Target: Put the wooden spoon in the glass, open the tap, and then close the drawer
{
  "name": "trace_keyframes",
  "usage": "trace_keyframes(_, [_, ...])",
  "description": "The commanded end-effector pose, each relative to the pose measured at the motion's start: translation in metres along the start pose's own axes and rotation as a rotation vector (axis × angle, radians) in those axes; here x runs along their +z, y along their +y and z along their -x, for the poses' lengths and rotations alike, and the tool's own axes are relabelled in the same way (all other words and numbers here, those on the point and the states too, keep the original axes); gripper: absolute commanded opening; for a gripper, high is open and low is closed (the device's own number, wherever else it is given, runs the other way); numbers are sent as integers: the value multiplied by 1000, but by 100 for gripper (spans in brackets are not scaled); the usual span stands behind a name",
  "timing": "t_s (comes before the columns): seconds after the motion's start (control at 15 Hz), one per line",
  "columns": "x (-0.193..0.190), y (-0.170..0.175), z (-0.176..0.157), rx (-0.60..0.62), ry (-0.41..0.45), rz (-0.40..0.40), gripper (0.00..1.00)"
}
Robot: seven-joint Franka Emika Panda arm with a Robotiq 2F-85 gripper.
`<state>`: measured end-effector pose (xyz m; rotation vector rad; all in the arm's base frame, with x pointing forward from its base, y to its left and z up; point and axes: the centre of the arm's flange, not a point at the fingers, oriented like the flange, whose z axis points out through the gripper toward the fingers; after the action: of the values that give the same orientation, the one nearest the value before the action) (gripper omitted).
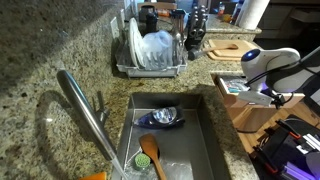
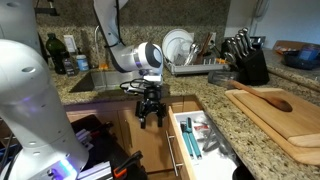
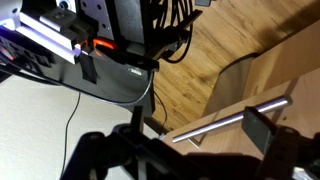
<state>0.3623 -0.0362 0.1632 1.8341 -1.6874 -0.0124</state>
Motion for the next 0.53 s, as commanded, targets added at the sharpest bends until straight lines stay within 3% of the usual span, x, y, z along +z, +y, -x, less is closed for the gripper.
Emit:
trace_keyframes(0.0, [9,-5,-2,49,-10,25,100])
trace_keyframes(0.13, [18,-14,-1,98,-19,51,100])
trace_keyframes(0.2, [14,-14,6,90,-9,10,100])
trace_keyframes(0.47, [25,-38,-3,176,-69,-24,100])
